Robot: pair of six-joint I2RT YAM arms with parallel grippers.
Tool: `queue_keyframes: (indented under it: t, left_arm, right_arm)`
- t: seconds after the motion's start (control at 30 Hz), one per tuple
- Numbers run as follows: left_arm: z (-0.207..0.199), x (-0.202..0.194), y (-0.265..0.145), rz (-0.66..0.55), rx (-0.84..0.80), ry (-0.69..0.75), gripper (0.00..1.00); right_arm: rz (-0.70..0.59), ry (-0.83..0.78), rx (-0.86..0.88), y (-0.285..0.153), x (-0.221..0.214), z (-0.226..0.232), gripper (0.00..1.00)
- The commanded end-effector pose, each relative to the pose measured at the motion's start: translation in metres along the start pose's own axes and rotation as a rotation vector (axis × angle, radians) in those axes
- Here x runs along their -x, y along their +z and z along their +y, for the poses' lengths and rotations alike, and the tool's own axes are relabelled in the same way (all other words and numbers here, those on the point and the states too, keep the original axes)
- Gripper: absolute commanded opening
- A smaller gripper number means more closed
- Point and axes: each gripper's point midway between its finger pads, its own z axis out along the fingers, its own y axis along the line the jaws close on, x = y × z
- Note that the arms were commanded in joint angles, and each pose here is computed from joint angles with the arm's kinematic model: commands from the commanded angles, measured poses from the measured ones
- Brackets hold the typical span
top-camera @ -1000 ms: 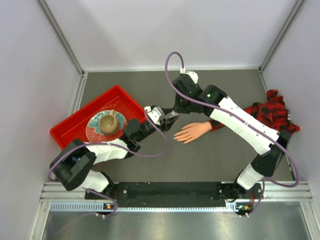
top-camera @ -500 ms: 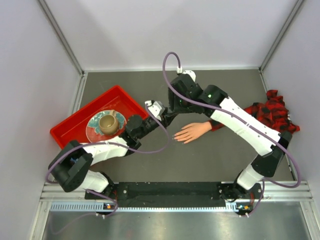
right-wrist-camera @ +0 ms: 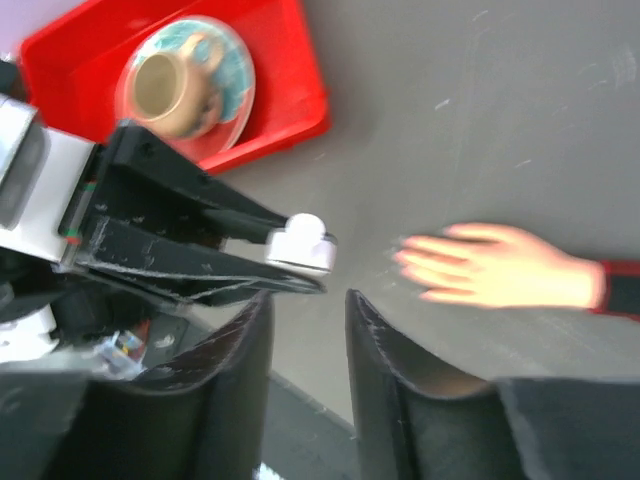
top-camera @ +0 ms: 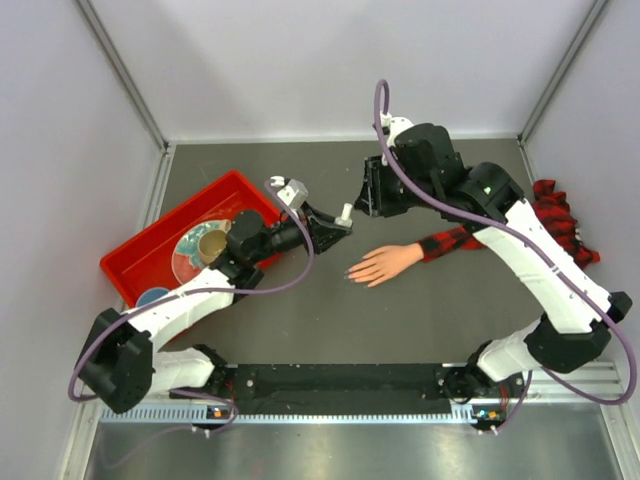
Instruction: Paint the nails
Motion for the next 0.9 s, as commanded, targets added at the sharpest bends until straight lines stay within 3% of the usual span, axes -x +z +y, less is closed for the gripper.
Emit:
queue_keyframes:
  t: [0.0, 0.03, 0.23, 0.63, 0.87]
  left_arm:
    - [-0.018, 0.024, -0.009, -0.026, -0.031, 0.09, 0.0]
    - [-0.016, 0.023, -0.012, -0.02, -0.015, 0.104, 0.0]
    - [-0.007, 0.028, -0.02, -0.001, 0.046, 0.218, 0.0]
    - [-0.013, 0.038, -0.029, -0.034, 0.06, 0.256, 0.0]
    - [-0.022, 0.035, -0.033, -0.026, 0.014, 0.268, 0.0]
  right_arm:
    - [0.089, 0.103, 0.105, 0.007, -0.007, 0.027, 0.32]
    - [0.105, 0.113, 0.105, 0.011, -0.008, 0.029, 0.36]
    - [0.122, 0.12, 0.097, 0.022, -0.009, 0.041, 0.43]
    - [0.165, 0.108, 0.066, 0.042, -0.025, 0.049, 0.31]
    - [0.157, 0.089, 0.063, 0.044, -0.022, 0.048, 0.34]
